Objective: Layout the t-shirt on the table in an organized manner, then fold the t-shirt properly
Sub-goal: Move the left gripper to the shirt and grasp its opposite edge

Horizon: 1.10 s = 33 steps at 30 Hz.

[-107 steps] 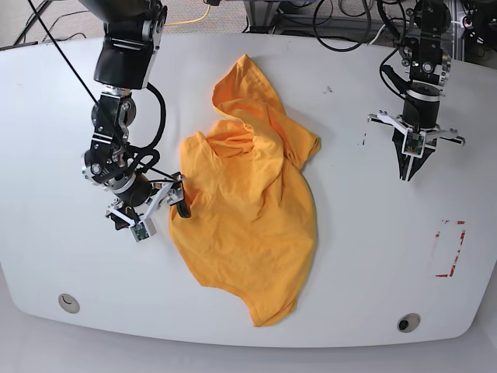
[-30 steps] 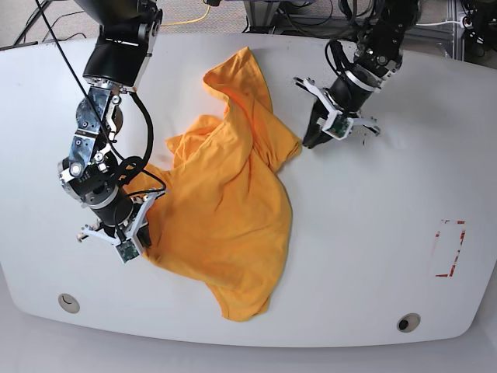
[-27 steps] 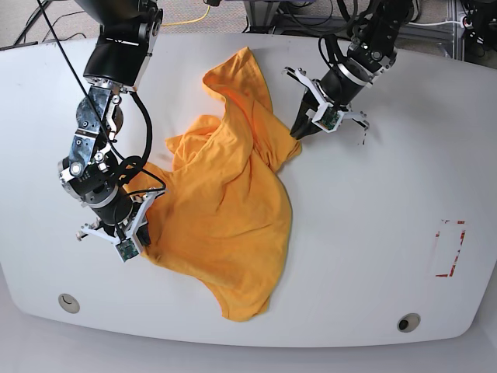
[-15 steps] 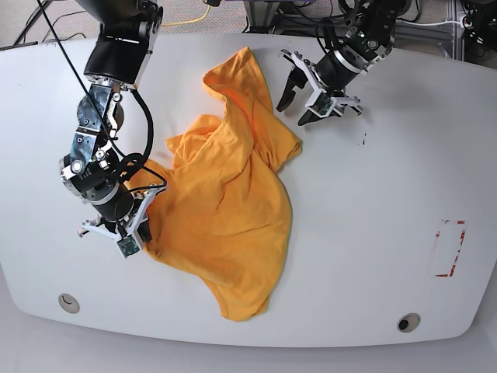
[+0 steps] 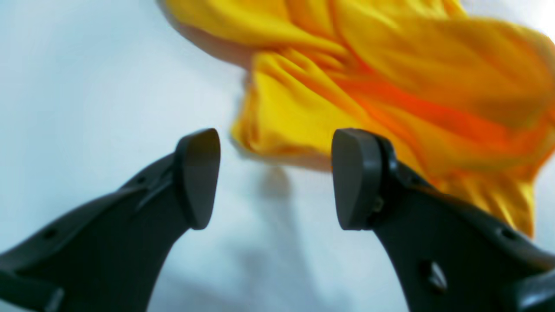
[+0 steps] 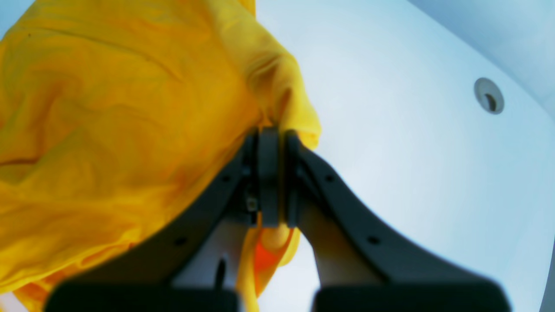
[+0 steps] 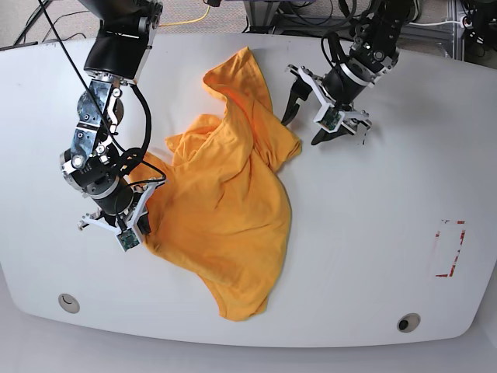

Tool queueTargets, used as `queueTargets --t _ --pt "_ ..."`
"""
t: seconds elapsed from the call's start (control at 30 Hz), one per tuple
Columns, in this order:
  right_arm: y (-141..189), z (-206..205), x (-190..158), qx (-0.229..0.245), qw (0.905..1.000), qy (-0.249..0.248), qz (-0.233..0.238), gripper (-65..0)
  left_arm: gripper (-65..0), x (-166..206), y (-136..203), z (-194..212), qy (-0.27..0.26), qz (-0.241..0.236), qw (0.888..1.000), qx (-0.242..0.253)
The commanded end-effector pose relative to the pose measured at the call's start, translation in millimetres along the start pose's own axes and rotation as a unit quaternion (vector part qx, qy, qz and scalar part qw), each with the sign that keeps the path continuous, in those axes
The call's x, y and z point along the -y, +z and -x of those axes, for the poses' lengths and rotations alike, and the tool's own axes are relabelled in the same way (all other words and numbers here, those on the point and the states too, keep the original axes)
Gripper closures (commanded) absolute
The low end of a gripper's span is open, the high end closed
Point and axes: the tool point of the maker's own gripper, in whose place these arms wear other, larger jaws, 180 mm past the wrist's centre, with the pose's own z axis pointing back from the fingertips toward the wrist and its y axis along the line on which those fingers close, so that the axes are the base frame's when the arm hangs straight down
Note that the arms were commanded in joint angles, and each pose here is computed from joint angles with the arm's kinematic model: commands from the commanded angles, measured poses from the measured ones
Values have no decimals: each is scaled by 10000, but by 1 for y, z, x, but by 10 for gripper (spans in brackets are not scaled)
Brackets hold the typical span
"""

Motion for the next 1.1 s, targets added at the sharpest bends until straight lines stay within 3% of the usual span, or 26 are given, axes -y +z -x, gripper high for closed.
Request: queueTargets --t 0.0,0.2,0.57,1.07 --pt "4 -18 9 270 9996 62 111 0 -385 -5 -5 -13 -47 -13 9998 200" --pt "5 -12 6 222 9997 55 86 0 -385 -16 -17 -6 -76 -60 9999 -83" --pt "6 -11 5 212 9997 60 83 0 -385 -26 -31 13 513 -20 9983 -267" --pt "17 -15 1 329 9993 139 136 0 -385 -2 -59 20 663 500 9955 -454"
